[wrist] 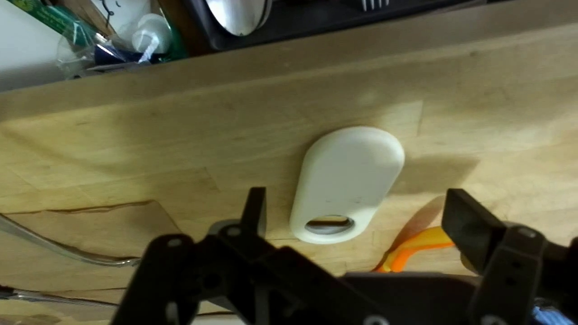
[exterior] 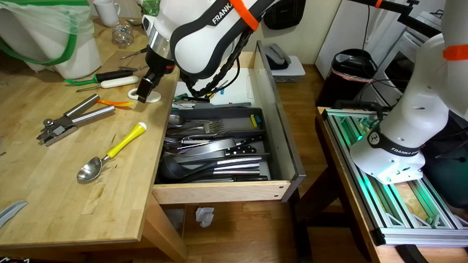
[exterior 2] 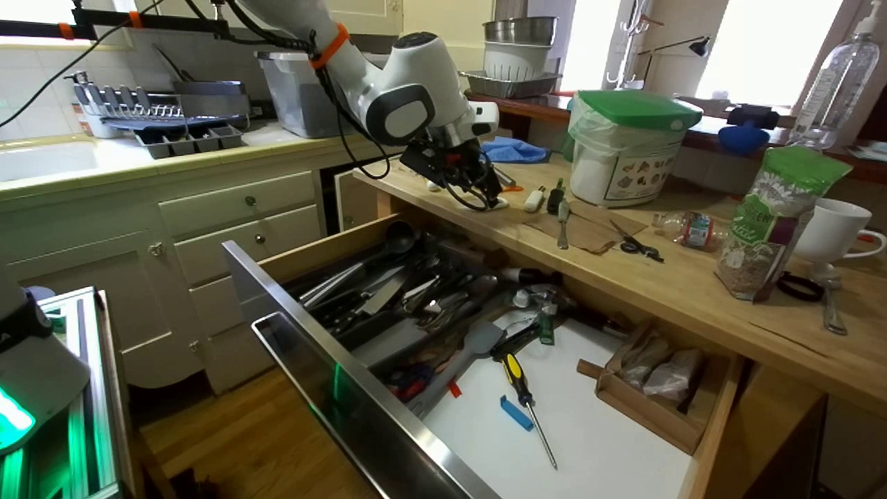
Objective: Pick up the white object from the counter and put it in the drawer
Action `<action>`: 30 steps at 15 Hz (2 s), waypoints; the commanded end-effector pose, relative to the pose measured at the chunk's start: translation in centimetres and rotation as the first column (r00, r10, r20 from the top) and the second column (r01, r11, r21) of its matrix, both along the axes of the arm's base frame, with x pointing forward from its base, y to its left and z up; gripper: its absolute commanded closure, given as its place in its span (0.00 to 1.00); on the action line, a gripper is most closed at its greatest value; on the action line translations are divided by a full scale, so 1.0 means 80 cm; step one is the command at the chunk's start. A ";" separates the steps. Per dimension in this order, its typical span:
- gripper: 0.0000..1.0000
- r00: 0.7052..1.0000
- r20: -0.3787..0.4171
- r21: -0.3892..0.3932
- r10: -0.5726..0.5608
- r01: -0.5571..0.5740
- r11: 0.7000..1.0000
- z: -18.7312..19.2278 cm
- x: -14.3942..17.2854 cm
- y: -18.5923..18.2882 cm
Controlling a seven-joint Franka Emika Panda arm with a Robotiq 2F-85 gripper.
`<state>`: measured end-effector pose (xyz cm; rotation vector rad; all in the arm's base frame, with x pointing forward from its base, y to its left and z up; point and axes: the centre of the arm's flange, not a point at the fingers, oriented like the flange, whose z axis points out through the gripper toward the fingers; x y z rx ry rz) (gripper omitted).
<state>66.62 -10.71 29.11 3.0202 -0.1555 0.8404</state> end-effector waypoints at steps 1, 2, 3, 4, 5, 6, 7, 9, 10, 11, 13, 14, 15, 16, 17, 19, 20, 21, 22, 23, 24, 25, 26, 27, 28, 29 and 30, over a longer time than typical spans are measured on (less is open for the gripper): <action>0.00 0.999 0.021 -0.018 -0.030 0.030 0.999 -0.016 0.015 -0.001; 0.00 0.999 0.018 -0.027 -0.041 0.041 0.999 -0.018 0.016 -0.004; 0.00 0.999 0.020 -0.034 -0.047 0.048 0.998 -0.021 0.016 -0.007; 0.01 0.998 0.022 -0.041 -0.053 0.054 0.998 -0.023 0.015 -0.010; 0.10 0.998 0.027 -0.036 -0.050 0.051 0.998 -0.026 0.015 -0.011; 0.13 0.998 0.030 -0.035 -0.048 0.049 0.998 -0.028 0.015 -0.012; 0.30 0.998 0.032 -0.032 -0.046 0.047 0.998 -0.028 0.015 -0.011; 0.47 0.998 0.041 -0.029 -0.043 0.044 0.999 -0.027 0.016 -0.009; 0.53 0.998 0.041 -0.034 -0.037 0.038 0.999 -0.026 0.016 -0.008; 0.58 0.999 0.042 -0.032 -0.035 0.036 0.999 -0.025 0.017 -0.008; 0.69 0.999 0.034 -0.031 -0.035 0.036 0.999 -0.023 0.015 -0.005; 0.71 0.999 0.029 -0.037 -0.034 0.035 0.999 -0.024 0.015 -0.005; 0.71 0.999 0.020 -0.048 -0.036 0.037 0.998 -0.020 0.013 -0.004; 0.71 1.000 -0.004 -0.049 -0.029 0.029 0.998 -0.010 0.009 -0.003; 0.71 0.999 -0.031 -0.055 -0.017 0.015 0.998 0.004 0.004 -0.001; 0.71 0.995 -0.093 -0.054 0.029 -0.034 0.998 0.042 -0.016 -0.004; 0.71 0.991 -0.122 -0.038 0.055 -0.060 0.997 0.058 -0.025 -0.007; 0.71 0.983 -0.153 -0.017 0.098 -0.102 0.995 0.081 -0.041 -0.015; 0.71 0.972 -0.188 0.000 0.143 -0.145 0.989 0.099 -0.052 -0.020; 0.71 0.963 -0.211 0.010 0.168 -0.169 0.986 0.115 -0.068 -0.025; 0.71 0.951 -0.245 0.009 0.186 -0.190 0.982 0.128 -0.086 -0.034; 0.71 0.941 -0.284 0.012 0.186 -0.190 0.982 0.138 -0.104 -0.046; 0.71 0.933 -0.318 -0.023 0.169 -0.186 0.982 0.148 -0.125 -0.059; 0.71 0.926 -0.347 -0.028 0.146 -0.166 0.986 0.156 -0.144 -0.074; 0.71 0.923 -0.371 -0.065 0.104 -0.137 0.988 0.160 -0.165 -0.094; 0.71 0.917 -0.393 -0.089 0.070 -0.114 0.989 0.161 -0.184 -0.114; 0.71 0.912 -0.409 -0.123 0.028 -0.085 0.989 0.160 -0.202 -0.133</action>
